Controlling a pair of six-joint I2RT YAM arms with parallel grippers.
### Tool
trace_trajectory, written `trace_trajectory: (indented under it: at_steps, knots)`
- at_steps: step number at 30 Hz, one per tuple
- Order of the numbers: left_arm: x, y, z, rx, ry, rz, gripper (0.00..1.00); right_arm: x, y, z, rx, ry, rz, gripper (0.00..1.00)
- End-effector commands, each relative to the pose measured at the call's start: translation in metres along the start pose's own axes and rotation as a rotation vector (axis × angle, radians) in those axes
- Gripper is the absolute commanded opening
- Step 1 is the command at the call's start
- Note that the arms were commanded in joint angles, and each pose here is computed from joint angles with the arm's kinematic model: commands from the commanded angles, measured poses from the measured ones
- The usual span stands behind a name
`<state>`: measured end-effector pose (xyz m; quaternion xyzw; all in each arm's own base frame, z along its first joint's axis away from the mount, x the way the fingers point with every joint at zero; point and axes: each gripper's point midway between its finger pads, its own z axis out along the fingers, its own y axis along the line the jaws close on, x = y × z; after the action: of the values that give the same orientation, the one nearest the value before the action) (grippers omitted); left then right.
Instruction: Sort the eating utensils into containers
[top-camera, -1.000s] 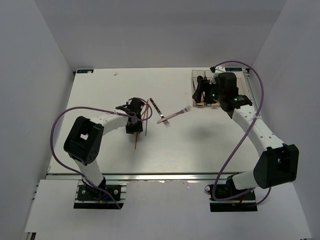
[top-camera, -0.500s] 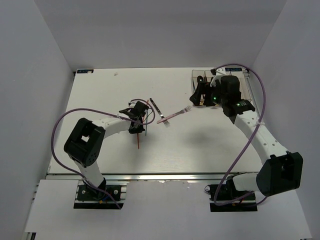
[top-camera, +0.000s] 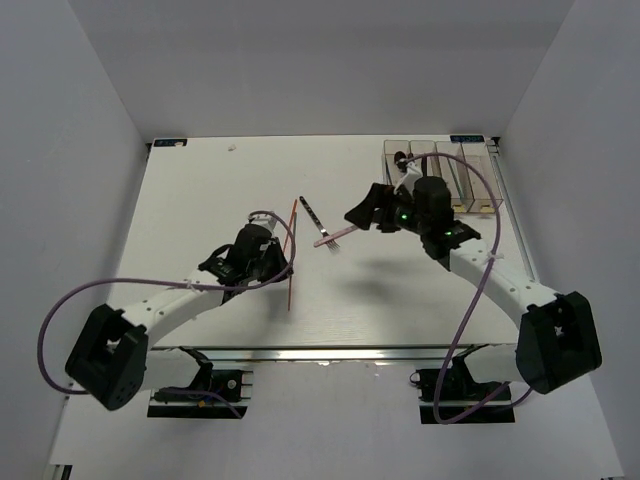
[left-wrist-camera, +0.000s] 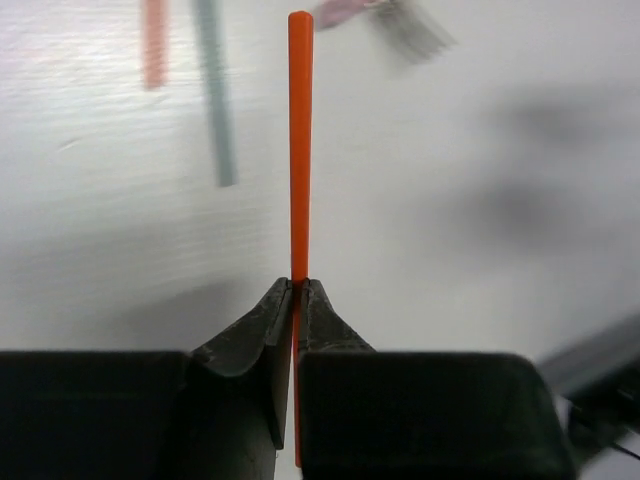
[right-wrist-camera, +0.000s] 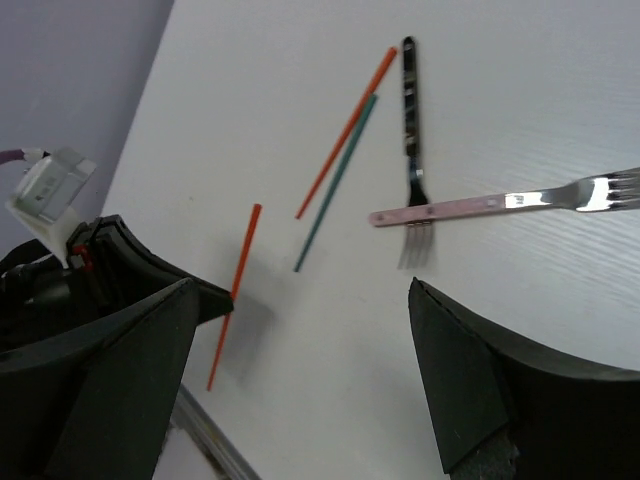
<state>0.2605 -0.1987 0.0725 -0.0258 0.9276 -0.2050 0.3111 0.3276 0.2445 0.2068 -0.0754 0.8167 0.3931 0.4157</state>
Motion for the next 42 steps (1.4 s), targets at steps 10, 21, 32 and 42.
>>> trace_trajectory:
  at_steps: [10, 21, 32, 42]
  knots:
    - [-0.028, -0.116, -0.050, 0.647, -0.103, -0.013, 0.00, 0.031, 0.072, 0.055, -0.079, -0.016, 0.106, 0.72]
    - [-0.041, -0.129, -0.053, 0.703, -0.147, -0.050, 0.20, 0.041, 0.091, 0.057, -0.168, 0.002, 0.113, 0.00]
    - [-0.055, -0.034, -0.035, 0.052, -0.144, -0.074, 0.98, -0.139, -0.146, 0.018, 0.612, -0.168, -0.209, 0.00]
    - [-0.057, -0.042, -0.073, 0.128, -0.163, 0.045, 0.98, -0.258, -0.297, -0.025, 0.991, -0.343, -0.303, 0.00]
